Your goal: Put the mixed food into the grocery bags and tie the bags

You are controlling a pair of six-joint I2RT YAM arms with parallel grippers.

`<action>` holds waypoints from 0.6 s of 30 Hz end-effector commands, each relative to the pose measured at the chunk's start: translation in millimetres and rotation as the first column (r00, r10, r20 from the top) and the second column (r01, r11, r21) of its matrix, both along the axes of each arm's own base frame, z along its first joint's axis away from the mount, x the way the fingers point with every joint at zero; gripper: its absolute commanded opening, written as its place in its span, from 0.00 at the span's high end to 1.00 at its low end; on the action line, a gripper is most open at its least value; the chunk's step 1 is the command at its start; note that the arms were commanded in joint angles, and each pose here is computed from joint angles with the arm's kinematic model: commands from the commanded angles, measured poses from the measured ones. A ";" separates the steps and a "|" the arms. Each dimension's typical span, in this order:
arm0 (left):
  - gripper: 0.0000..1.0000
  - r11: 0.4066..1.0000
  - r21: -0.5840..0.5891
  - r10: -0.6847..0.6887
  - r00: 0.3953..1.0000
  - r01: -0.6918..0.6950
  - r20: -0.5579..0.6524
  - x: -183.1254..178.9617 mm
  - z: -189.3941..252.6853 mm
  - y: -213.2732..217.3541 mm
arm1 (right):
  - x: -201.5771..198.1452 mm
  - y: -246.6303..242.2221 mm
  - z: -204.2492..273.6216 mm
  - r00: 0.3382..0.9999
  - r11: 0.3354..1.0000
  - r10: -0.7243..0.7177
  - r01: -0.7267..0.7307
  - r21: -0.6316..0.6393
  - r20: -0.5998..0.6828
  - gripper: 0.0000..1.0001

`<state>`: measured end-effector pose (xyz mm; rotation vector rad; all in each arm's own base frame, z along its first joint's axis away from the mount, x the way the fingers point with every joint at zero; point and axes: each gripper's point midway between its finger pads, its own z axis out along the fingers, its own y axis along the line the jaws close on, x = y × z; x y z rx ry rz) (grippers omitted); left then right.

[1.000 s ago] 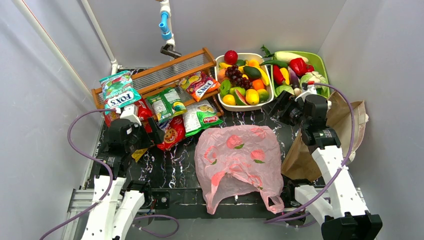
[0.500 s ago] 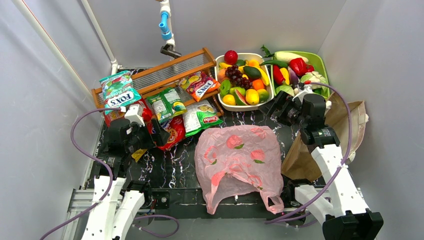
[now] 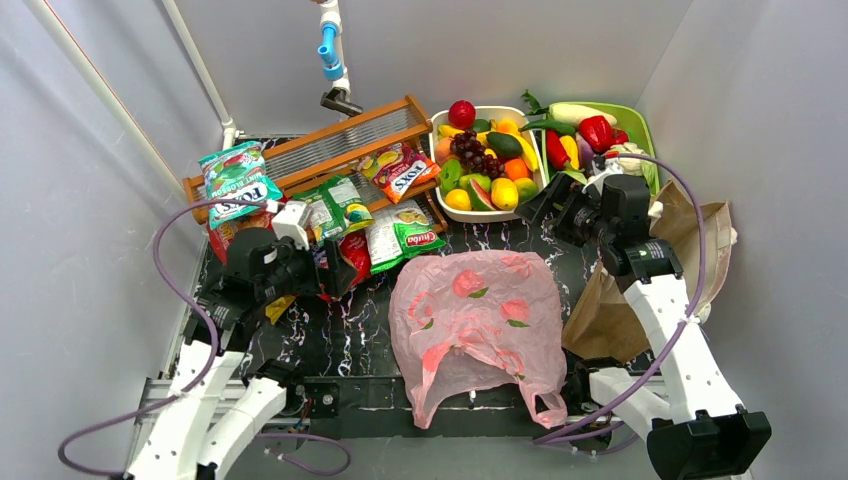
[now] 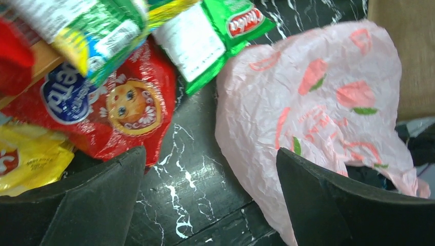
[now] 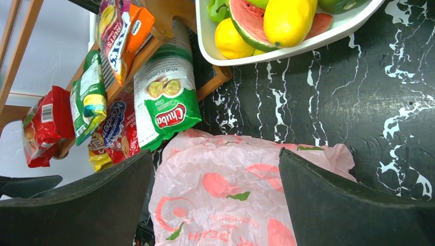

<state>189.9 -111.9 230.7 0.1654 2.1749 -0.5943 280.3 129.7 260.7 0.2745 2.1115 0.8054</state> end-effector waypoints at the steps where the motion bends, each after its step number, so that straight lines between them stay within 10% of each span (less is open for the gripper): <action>1: 0.02 0.987 0.128 -0.103 0.995 0.100 0.019 -4.0 7.8 -15.2 | -1.6 -2.0 14.5 1.000 1.000 -0.008 0.008 -0.027 0.000 0.00; 18: 0.02 0.540 0.656 -0.614 0.780 0.528 -0.123 -45.8 -12.2 -147.0 | -11.1 -5.3 35.6 1.000 0.999 0.000 0.000 -0.053 -0.009 0.00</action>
